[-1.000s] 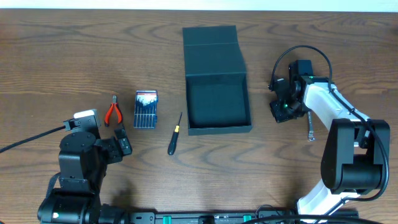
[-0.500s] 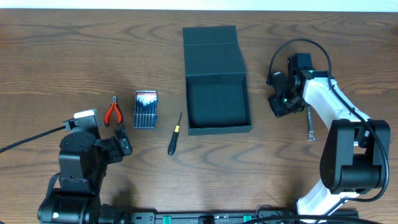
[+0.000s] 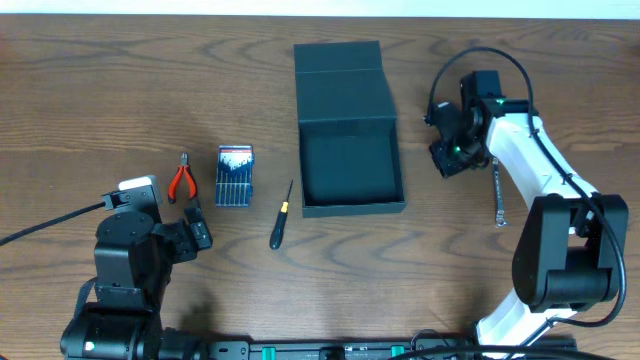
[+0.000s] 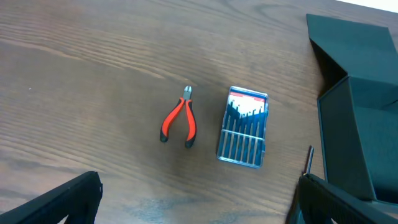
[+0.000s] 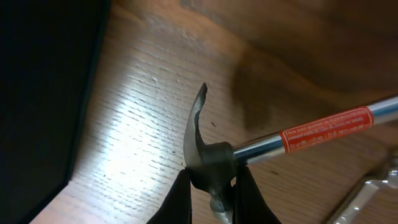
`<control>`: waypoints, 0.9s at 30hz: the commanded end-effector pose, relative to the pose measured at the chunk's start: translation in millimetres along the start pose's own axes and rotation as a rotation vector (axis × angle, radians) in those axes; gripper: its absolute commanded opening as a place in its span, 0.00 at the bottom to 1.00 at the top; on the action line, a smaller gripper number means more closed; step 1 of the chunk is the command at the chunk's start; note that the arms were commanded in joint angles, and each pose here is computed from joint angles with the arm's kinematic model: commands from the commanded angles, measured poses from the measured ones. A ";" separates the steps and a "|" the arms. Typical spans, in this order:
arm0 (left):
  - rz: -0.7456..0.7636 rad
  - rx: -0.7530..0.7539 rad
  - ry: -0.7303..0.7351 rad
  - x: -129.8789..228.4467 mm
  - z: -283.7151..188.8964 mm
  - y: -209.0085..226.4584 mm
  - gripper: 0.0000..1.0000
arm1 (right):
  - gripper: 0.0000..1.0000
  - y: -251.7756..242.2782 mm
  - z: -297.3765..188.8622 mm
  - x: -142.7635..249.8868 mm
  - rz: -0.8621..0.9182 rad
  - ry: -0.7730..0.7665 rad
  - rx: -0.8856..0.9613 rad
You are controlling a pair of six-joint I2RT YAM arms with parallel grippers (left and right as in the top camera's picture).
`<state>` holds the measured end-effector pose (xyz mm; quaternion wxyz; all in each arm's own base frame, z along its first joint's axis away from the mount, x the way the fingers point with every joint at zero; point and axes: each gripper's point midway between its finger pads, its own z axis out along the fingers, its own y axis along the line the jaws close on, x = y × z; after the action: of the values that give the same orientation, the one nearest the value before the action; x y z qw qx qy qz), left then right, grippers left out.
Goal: Pack container
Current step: 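Lift the hammer with the right gripper toward the black box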
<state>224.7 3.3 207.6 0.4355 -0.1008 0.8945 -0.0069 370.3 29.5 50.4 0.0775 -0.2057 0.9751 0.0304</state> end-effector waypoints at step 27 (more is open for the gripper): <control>-0.019 0.014 -0.025 -9.6 -5.6 -2.6 0.98 | 0.01 136.8 -124.9 -39.5 -0.333 -0.209 0.007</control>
<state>225.0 3.4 207.8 0.4362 -0.1009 0.8941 -0.0068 336.1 140.7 167.1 0.1602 -0.3616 0.9181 0.0260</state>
